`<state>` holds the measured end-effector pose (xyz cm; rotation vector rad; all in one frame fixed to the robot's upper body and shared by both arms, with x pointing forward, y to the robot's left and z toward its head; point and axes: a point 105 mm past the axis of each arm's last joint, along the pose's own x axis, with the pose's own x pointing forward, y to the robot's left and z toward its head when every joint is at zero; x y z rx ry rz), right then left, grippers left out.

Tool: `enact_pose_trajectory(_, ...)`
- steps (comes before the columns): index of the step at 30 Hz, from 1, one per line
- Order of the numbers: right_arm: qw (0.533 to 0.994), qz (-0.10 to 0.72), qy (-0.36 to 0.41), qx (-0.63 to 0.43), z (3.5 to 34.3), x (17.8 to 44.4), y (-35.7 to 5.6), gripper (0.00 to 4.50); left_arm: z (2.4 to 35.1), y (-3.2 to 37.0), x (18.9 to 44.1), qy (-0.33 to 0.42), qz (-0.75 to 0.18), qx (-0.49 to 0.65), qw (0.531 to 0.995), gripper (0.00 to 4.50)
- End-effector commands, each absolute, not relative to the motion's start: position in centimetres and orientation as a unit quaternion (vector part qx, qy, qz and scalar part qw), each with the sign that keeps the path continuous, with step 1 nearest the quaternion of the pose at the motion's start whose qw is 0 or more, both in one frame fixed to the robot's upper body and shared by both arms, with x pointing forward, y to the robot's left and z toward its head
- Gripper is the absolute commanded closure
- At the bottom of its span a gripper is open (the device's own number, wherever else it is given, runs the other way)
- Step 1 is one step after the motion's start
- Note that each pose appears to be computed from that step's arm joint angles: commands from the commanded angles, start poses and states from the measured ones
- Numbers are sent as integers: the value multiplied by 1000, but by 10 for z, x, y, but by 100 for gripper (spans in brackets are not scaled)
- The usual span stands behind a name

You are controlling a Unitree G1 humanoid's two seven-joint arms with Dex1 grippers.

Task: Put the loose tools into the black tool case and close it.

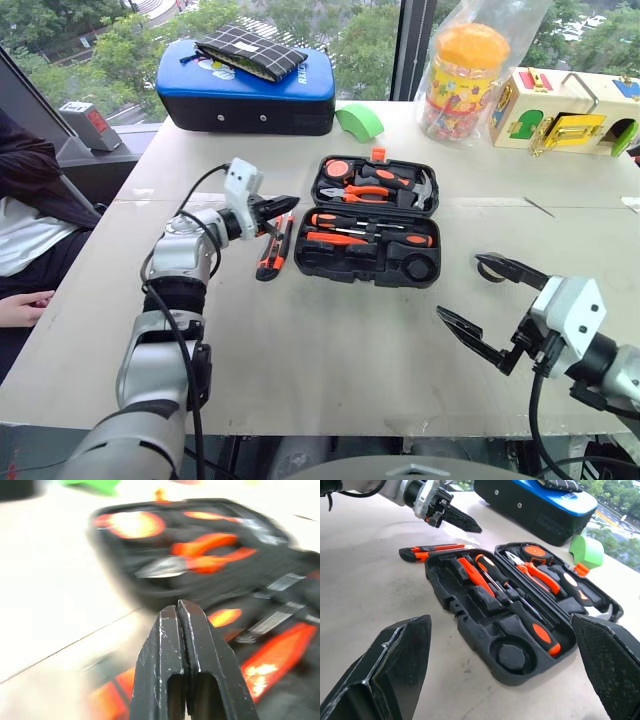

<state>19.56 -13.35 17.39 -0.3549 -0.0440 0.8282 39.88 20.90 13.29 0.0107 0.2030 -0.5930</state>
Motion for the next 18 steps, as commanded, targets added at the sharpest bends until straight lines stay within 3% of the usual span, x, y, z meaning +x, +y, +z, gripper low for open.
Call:
enact_pose_trajectory(1, 890, 420, -41, -173, 180, 195, -127, 0, 143, 206, 384, 89, -264, 13, 960, 371)
enact_pose_trajectory(9, 871, 459, -39, -172, 179, 204, -125, 0, 130, 185, 343, 126, -180, 31, 975, 13)
enact_pose_trajectory(18, 859, 479, -45, -175, 181, 214, -123, 0, 99, 192, 333, 179, -115, 84, 974, 13)
